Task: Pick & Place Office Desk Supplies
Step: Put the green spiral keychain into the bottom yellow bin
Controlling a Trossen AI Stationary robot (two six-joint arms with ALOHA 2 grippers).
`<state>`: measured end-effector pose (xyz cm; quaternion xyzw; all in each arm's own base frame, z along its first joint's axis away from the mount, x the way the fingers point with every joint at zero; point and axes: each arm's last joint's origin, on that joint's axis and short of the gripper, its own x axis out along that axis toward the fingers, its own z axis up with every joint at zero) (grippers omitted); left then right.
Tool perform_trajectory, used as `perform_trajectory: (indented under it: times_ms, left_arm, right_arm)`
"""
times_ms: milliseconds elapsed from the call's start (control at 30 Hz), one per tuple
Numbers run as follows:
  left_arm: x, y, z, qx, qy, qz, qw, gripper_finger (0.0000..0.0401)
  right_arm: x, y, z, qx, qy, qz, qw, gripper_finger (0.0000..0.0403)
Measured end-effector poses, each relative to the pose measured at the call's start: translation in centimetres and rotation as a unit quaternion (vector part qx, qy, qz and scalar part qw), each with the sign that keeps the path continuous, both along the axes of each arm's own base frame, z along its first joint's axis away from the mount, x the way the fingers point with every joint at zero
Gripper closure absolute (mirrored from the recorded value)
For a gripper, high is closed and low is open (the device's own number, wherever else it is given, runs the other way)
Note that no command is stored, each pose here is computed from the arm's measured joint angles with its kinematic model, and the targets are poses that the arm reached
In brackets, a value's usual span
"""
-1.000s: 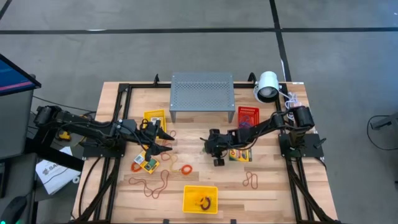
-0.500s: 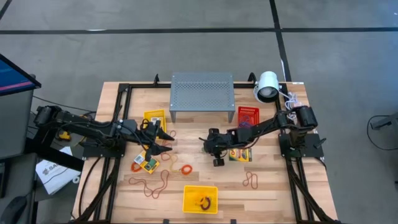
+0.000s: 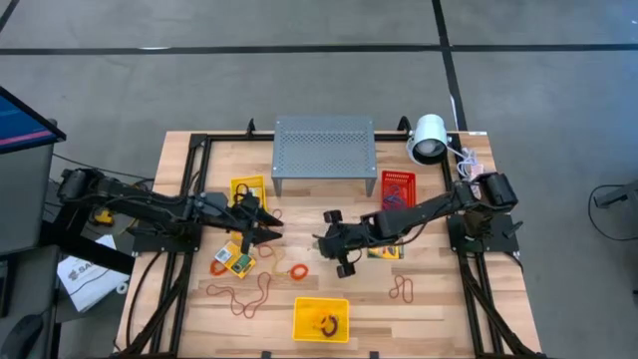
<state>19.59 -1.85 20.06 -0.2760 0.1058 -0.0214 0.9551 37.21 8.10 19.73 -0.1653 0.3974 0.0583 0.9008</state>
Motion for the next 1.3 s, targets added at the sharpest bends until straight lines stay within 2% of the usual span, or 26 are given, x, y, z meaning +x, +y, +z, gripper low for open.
perform_trajectory:
  times_ms: [67,167,333,467,733,900,1100,1300]
  left_arm:
    - [0.6,0.1,-0.3,-0.029,-0.001,0.006,1.000,0.0179]
    - [1.5,0.1,-0.8,-0.074,-0.010,-0.008,0.997,0.0179]
    - [2.6,0.2,-1.3,-0.148,-0.024,-0.040,0.988,0.0179]
    - [3.3,0.3,-1.3,-0.184,-0.026,-0.040,0.982,0.0179]
    - [5.8,0.2,-1.1,-0.188,-0.013,-0.054,0.980,0.0179]
    - [7.3,0.1,-2.1,-0.193,0.031,-0.062,0.979,0.0179]
    - [8.2,0.7,-3.0,-0.205,0.053,-0.048,0.976,0.0179]
    - [9.0,0.8,-3.5,-0.219,0.068,-0.058,0.972,0.0179]
  right_arm:
    - [0.0,0.8,0.7,-0.040,-0.002,0.004,0.999,0.0400]
    - [0.1,1.7,1.8,-0.072,-0.006,0.010,0.997,0.0401]
    - [0.0,1.9,2.4,-0.099,0.010,0.012,0.995,0.0401]
    - [0.0,1.9,2.4,-0.107,0.013,0.018,0.994,0.0401]
    - [-0.1,2.3,2.4,-0.130,0.012,0.029,0.991,0.0401]
    - [-0.5,2.8,2.4,-0.156,0.016,0.030,0.987,0.0401]
    - [-0.6,3.0,2.4,-0.165,0.016,0.026,0.986,0.0401]
    - [-0.6,3.0,2.4,-0.166,0.015,0.025,0.986,0.0401]
